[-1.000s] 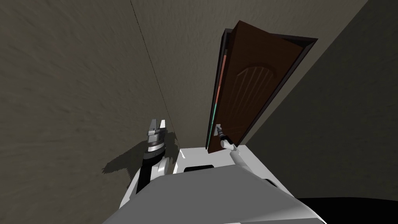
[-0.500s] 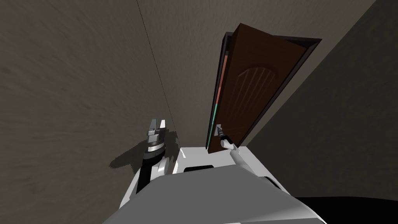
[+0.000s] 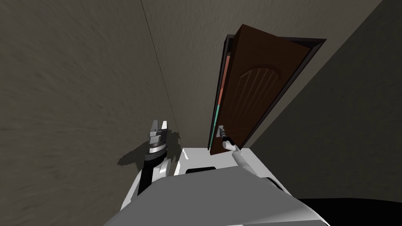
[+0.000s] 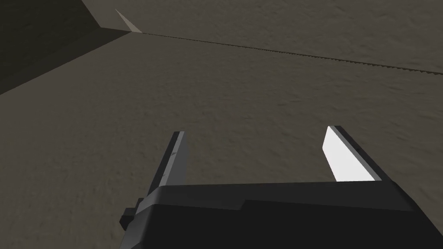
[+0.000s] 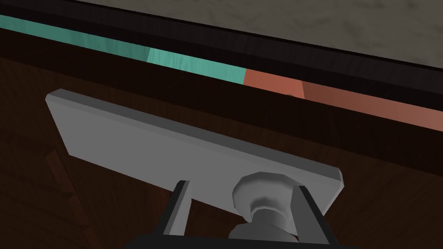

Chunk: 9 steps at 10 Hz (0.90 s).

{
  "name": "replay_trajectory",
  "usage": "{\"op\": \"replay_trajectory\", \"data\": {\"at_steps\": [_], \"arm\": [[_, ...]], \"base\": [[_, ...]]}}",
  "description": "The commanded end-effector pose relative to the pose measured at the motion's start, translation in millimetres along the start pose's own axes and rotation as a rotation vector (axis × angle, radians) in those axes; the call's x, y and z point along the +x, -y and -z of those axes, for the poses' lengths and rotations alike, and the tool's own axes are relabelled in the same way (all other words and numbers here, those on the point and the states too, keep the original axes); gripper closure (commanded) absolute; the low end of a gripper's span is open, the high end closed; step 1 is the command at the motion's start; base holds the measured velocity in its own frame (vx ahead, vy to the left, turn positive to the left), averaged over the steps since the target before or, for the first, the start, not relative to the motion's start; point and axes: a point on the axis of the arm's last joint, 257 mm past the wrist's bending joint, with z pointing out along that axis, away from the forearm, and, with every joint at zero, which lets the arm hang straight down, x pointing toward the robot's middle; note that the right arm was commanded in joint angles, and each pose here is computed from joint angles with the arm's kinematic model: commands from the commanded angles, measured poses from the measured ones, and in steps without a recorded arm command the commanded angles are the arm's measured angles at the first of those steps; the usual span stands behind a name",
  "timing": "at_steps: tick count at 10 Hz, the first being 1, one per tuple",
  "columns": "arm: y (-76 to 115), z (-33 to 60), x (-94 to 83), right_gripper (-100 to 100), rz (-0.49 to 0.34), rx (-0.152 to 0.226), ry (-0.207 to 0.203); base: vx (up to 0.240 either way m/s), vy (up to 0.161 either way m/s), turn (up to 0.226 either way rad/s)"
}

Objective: Pull the door open

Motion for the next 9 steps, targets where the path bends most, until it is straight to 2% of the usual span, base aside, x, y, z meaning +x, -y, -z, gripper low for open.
{"op": "replay_trajectory", "data": {"at_steps": [1, 2, 5, 6, 9], "arm": [[13.3, 4.9, -20.6, 100, -0.005, 0.034, 0.027], [11.3, 3.8, -20.1, 100, -0.046, 0.026, 0.028], [11.3, 3.8, -20.1, 100, -0.046, 0.026, 0.028], [9.2, 2.7, -19.6, 100, -0.087, 0.019, 0.029], [7.0, 1.5, -19.2, 100, -0.129, 0.011, 0.029]], "base": [[-0.025, -0.015, 0.005], [-0.034, -0.02, 0.061], [-0.018, -0.015, 0.014], [-0.032, -0.021, 0.062], [-0.038, -0.033, 0.073]]}}
